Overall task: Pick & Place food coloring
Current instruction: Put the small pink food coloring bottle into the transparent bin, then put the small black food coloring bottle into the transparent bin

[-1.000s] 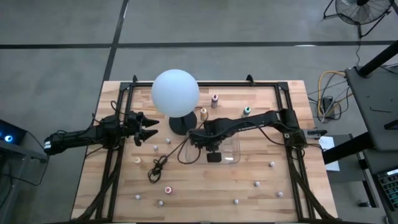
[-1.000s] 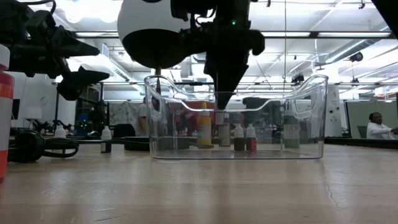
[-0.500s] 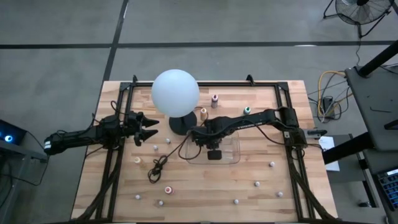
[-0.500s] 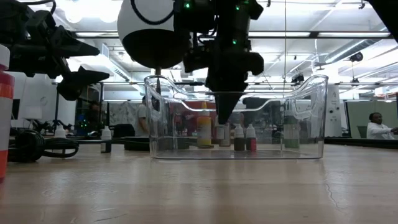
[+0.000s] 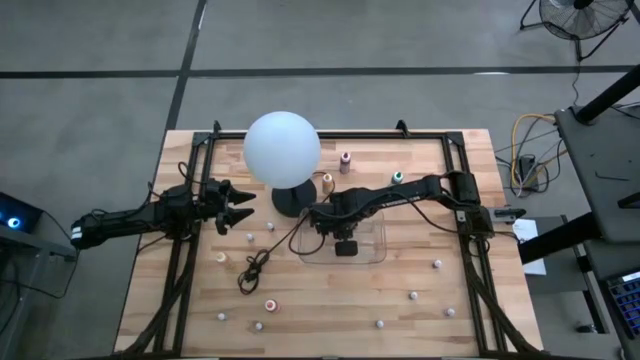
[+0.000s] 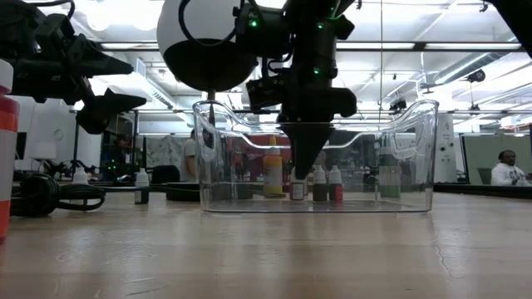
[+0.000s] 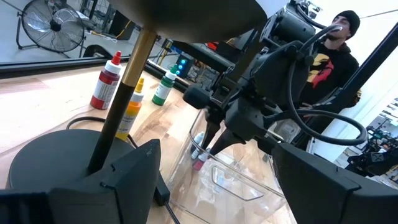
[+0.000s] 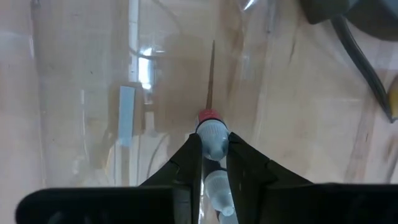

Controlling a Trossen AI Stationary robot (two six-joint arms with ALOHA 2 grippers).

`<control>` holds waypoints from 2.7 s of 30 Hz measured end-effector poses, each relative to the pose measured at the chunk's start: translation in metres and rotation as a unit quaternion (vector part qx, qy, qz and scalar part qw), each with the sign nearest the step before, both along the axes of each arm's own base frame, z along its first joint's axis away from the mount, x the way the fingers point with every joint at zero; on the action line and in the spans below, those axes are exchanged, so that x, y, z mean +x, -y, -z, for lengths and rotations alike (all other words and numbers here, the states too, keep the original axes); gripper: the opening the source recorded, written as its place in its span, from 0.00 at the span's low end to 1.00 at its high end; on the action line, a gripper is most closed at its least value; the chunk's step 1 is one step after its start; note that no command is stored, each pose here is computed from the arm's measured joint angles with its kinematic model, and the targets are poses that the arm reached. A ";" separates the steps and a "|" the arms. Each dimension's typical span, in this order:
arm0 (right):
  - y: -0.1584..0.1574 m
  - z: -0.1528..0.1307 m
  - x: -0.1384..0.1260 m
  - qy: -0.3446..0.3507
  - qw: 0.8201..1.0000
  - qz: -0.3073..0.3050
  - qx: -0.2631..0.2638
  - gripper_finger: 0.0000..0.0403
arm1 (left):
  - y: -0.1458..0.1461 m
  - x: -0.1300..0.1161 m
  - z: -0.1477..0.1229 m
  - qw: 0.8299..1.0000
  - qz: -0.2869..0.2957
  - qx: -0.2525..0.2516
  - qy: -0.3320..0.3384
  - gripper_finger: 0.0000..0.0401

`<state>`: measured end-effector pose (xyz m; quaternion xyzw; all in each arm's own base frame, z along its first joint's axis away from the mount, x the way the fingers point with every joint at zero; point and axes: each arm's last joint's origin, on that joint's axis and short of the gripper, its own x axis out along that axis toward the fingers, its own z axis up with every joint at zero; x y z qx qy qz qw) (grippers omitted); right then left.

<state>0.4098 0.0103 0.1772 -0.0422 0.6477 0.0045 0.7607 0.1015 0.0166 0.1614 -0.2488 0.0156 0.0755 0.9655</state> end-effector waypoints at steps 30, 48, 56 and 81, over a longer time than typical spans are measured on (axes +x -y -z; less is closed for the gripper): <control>0.006 -0.023 -0.007 0.015 0.998 0.044 -0.033 0.51 | 0.000 0.000 0.000 1.000 0.000 0.000 0.000 0.70; 0.007 -0.087 -0.032 0.010 0.993 0.117 -0.026 0.63 | 0.000 0.000 0.000 1.000 0.000 0.000 0.000 0.70; -0.004 -0.116 -0.047 0.022 0.988 0.149 -0.013 0.68 | 0.000 0.000 0.000 1.000 0.000 0.000 0.000 0.70; -0.092 -0.159 -0.167 -0.020 0.980 0.198 0.006 0.80 | 0.000 0.000 0.000 1.000 0.000 0.000 -0.001 0.70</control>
